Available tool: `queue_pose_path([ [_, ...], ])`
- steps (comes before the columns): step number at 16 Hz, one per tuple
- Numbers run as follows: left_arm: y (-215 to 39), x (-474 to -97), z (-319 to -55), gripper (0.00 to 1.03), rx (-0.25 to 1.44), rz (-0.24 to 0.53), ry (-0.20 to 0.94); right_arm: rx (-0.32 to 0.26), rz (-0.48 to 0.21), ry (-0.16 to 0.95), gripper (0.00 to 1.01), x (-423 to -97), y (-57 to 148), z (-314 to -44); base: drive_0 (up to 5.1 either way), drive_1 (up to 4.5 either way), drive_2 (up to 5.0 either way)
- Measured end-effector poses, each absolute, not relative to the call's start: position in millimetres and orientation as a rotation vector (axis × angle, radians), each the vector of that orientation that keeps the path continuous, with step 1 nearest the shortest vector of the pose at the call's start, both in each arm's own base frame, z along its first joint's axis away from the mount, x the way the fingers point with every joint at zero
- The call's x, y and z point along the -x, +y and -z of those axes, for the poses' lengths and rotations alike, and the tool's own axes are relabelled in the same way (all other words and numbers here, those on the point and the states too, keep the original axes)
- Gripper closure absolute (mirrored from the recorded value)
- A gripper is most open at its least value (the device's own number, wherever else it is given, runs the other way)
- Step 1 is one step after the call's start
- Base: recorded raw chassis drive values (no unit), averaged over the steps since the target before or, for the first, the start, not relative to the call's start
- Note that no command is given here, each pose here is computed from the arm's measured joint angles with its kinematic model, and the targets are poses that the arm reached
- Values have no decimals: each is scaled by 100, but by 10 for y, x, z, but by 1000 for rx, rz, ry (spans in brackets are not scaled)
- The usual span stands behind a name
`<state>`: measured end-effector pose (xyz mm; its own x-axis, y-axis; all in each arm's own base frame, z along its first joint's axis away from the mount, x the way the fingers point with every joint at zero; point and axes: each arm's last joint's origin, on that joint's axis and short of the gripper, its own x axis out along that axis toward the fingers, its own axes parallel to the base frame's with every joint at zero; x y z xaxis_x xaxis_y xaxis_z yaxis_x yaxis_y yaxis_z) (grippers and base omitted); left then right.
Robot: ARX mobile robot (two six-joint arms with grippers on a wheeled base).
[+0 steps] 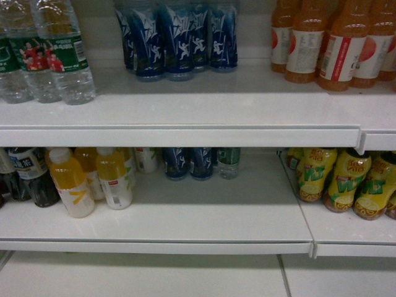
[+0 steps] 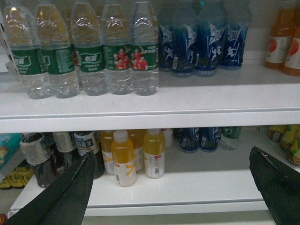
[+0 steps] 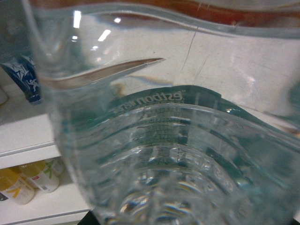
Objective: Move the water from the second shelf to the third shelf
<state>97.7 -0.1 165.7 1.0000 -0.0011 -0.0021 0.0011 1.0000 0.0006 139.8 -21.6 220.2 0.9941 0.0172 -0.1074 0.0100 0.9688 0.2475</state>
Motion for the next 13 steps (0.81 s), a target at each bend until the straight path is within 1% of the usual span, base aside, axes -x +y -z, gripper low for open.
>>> queue_pose_path([
  [13, -1, -977, -1655, 5, -1, 0, 4, -250, -6, 109, 61, -1398, -216, -2203, -497, 244, 244],
])
